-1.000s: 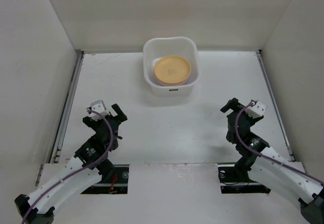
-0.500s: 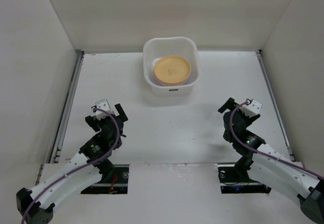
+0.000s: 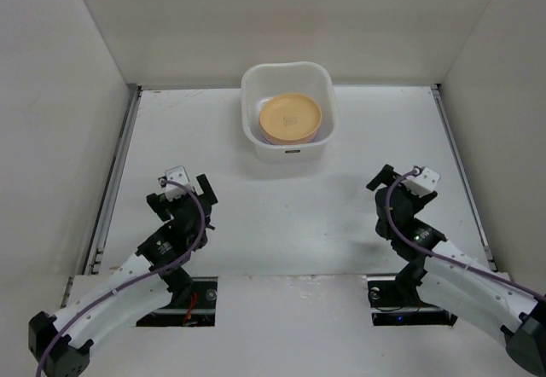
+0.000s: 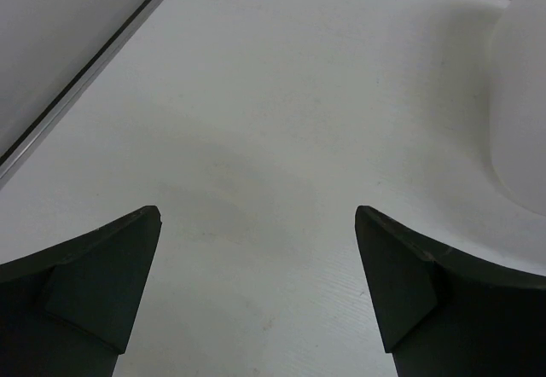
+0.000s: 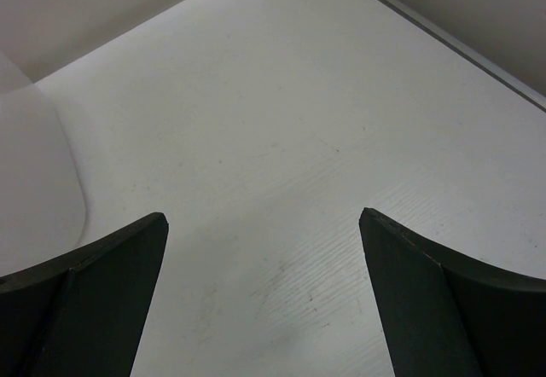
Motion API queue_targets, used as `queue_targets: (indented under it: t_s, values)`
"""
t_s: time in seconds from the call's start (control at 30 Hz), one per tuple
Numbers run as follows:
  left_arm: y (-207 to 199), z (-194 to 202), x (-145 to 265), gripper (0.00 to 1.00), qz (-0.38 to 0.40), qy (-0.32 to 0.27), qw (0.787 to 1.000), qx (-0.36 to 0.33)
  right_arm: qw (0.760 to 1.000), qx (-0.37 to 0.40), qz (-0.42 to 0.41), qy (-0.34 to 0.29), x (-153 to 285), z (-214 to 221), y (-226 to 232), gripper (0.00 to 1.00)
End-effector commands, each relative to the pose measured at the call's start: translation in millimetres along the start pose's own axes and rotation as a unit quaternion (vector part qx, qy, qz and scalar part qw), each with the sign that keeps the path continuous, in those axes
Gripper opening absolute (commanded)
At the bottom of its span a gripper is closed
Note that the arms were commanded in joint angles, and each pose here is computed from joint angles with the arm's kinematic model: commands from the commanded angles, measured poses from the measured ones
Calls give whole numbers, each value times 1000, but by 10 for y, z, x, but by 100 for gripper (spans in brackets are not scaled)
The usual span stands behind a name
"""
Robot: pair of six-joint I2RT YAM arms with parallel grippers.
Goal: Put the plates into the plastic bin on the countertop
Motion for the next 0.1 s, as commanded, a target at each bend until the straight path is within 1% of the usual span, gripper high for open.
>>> queue_targets:
  t_s: [0.0, 0.07]
  values:
    - [-37, -129, 1, 100, 3, -10, 1000, 16, 1000, -25, -11, -7, 11, -88, 105, 100]
    - [-49, -111, 0, 100, 6, -10, 1000, 12, 1000, -23, -11, -7, 9, -91, 114, 100]
Point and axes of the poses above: each gripper's point midway between its finger pads, its own x axis back along the fingers, its own y axis along the line the jaws close on, z = x × y, the point moved 2 cm from there along x, back along the fingers, and after that the axes turned 9 degrees about -x, right-handed, at the moved point
